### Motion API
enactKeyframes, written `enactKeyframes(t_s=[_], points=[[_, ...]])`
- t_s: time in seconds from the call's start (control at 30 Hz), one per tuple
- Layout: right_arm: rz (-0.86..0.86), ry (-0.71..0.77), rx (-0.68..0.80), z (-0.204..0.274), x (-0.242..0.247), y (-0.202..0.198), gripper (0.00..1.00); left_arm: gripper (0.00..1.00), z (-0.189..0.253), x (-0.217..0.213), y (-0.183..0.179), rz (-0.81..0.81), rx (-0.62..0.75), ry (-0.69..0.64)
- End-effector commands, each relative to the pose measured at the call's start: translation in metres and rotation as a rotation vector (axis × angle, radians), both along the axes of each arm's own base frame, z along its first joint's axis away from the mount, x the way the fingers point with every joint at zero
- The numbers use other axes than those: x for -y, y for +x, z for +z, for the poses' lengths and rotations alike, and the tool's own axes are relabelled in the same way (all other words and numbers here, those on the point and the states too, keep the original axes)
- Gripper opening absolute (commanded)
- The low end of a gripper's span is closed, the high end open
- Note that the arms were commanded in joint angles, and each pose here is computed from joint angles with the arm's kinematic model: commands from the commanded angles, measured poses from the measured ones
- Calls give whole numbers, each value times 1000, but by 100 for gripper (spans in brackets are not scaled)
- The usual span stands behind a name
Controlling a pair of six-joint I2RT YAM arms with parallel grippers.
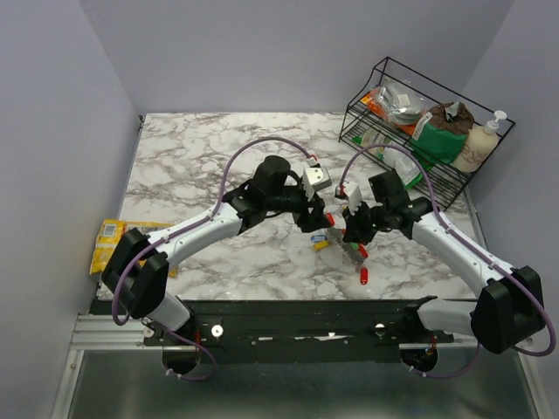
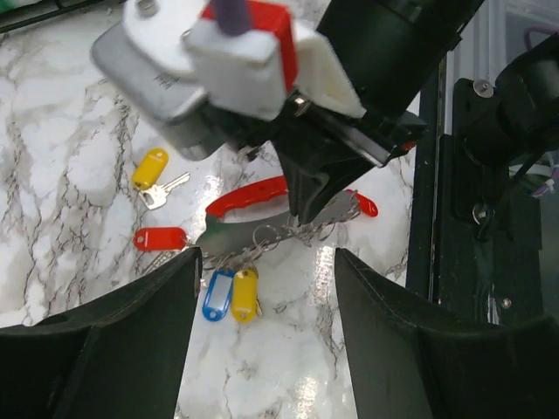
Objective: Remove the keys from the keyring
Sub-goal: Remove the key from the keyring.
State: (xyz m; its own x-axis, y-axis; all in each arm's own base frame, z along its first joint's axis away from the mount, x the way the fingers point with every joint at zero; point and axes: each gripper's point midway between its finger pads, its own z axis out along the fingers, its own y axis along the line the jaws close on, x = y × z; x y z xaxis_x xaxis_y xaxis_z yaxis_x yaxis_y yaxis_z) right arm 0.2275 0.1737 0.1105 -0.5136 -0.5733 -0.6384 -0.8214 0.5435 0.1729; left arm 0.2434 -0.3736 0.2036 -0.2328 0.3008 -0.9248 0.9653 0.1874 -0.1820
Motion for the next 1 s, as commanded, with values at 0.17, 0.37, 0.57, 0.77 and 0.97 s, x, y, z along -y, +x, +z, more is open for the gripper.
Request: enactKeyframes(t_s=[0.17,0.37,0.57,0.77,0.97], points=[[26,39,-98,-5,-8,-4,1,71,-26,23,-15,-11,83,82],[14,40,-148,-10,-8,-1,1,69,-34,34,-13,1,134,120],[2,64,-196,-11,-5,2,1,66,-51,29,-10,42,174,177],[0,119,-246,-5,-5,2,1,65,-52,29,-19,27,182,166],[8,142,-258,1,-7,2,1,68,-68,30,-27,26,228,183]])
